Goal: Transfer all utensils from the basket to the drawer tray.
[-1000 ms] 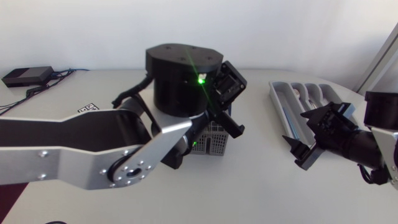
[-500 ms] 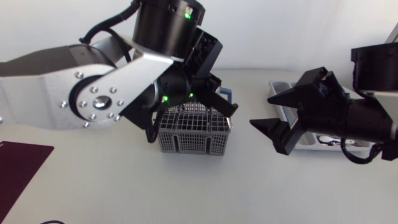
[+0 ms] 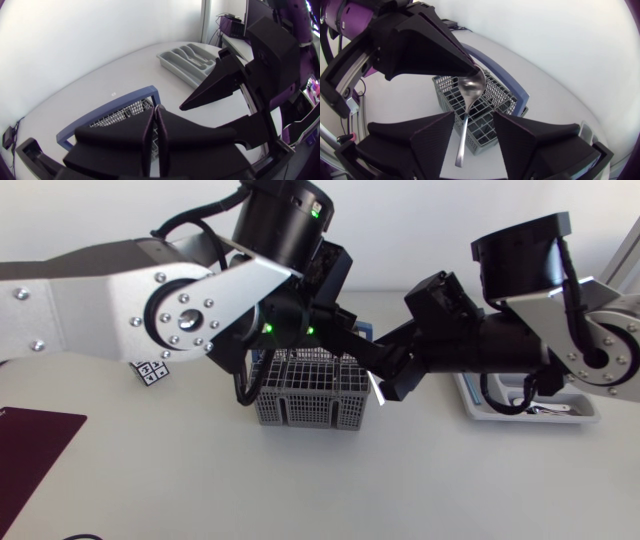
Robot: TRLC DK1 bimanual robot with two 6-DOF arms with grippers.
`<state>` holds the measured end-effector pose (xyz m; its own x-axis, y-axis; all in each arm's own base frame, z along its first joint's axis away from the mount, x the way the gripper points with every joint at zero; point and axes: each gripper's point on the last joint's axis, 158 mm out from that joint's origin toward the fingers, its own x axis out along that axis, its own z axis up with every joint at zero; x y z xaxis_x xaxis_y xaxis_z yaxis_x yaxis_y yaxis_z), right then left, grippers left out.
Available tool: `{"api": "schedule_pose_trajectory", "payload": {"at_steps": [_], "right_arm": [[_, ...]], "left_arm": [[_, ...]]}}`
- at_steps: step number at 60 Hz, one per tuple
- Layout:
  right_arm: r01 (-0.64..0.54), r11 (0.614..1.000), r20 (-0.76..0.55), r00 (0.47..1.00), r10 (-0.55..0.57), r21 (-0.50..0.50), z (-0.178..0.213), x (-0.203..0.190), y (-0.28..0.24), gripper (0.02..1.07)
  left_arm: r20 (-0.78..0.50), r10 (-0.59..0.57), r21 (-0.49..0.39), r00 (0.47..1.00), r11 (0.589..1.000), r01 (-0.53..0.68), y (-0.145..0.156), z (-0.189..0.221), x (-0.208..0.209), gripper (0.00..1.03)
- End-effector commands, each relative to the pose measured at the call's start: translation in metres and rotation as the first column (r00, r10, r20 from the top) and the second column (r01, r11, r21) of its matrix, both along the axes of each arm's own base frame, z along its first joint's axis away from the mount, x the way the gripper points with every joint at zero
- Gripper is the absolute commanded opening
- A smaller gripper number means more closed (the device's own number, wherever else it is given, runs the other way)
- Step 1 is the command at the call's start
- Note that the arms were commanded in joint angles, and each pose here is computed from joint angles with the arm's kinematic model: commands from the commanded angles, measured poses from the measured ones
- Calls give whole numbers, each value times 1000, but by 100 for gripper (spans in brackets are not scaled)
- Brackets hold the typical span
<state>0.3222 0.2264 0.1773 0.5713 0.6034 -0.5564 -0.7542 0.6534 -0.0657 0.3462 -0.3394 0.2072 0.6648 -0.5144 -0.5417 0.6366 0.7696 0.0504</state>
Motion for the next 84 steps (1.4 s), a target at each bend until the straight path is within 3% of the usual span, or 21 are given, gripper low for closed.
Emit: {"api": "schedule_pose_trajectory", "payload": {"at_steps": [1, 15, 29, 44, 55, 69, 84], "right_arm": [[16, 1000, -10, 1000, -16, 25, 4, 8, 7, 51], [15, 1000, -29, 999, -14, 21, -3, 10, 10, 45], [7, 1000, -26, 1000, -7, 20, -4, 9, 13, 18], [-4, 1000, -37, 999, 4, 9, -10, 6, 14, 11], [-22, 1000, -46, 999, 22, -4, -15, 1, 14, 9], [-50, 999, -58, 997, 50, -13, -19, -8, 15, 9], [-99, 994, -75, 993, 95, -50, -31, -20, 2, 9]], "left_arm": [[-20, 20, -47, 1000, 999, -21, -3, 10, 8, 3], [-43, 14, -69, 999, 997, -17, -3, 10, 7, 3], [-52, 6, -72, 999, 997, -10, -4, 8, 5, 3], [-48, 6, -76, 999, 997, -10, -4, 11, 5, 4], [-44, 5, -83, 999, 997, -8, -3, 15, 5, 18], [-16, 11, -116, 1000, 993, -13, 2, 31, 7, 53], [80, 78, -205, 994, 977, -60, 32, 78, 22, 78]]}}
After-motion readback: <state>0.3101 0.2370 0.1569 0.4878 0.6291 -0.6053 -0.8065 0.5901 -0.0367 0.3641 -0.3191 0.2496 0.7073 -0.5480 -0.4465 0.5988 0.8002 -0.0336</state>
